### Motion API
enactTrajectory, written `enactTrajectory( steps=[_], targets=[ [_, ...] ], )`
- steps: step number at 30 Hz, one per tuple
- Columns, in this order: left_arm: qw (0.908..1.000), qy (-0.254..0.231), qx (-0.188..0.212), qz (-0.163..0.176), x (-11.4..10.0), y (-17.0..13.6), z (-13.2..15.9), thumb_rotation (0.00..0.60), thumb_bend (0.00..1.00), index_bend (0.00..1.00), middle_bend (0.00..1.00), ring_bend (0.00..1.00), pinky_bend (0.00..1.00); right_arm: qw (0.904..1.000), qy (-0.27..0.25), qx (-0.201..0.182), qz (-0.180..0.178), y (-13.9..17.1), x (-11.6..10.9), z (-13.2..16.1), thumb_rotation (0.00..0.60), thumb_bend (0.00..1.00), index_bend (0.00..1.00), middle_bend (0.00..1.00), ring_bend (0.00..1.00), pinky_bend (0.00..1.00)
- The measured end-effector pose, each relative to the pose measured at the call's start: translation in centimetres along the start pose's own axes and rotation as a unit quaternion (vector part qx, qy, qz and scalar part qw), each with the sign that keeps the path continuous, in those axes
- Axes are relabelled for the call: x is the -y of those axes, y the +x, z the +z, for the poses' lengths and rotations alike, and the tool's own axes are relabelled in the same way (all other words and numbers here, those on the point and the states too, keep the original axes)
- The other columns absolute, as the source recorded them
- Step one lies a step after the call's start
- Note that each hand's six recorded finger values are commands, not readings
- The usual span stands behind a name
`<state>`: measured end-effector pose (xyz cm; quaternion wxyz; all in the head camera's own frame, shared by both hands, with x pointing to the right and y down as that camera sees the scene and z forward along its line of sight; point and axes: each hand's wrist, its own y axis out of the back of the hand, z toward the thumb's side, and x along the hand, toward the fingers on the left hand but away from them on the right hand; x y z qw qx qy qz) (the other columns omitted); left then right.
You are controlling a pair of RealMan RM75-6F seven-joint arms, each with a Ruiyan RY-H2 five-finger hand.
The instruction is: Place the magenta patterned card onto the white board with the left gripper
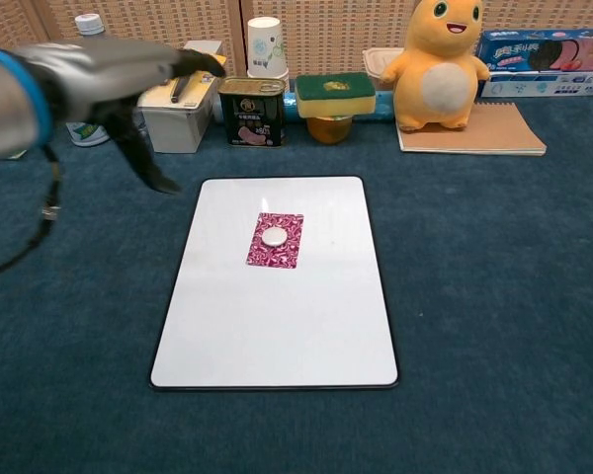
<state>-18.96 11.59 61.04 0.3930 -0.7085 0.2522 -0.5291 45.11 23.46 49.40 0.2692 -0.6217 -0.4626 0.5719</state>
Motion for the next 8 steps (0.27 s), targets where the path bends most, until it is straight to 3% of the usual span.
enactTrajectory(
  steps=[4, 8],
  targets=[
    [0.9974, 0.017, -0.050, 0.049, -1.2, -4.5, -6.0, 0.600, 0.08, 0.00, 0.00, 0.00, 0.06, 1.0000, 0.002, -0.004, -0.004, 0.1, 0.0, 0.3, 0.600, 0.05, 0.12, 0.00, 0.00, 0.00],
    [0.9902, -0.008, -0.113, 0.082, -1.3, -10.0, -11.7, 0.600, 0.08, 0.00, 0.00, 0.00, 0.06, 0.9999, 0.008, 0.000, -0.008, 0.2, 0.0, 0.2, 0.600, 0.05, 0.12, 0.00, 0.00, 0.00]
  ],
)
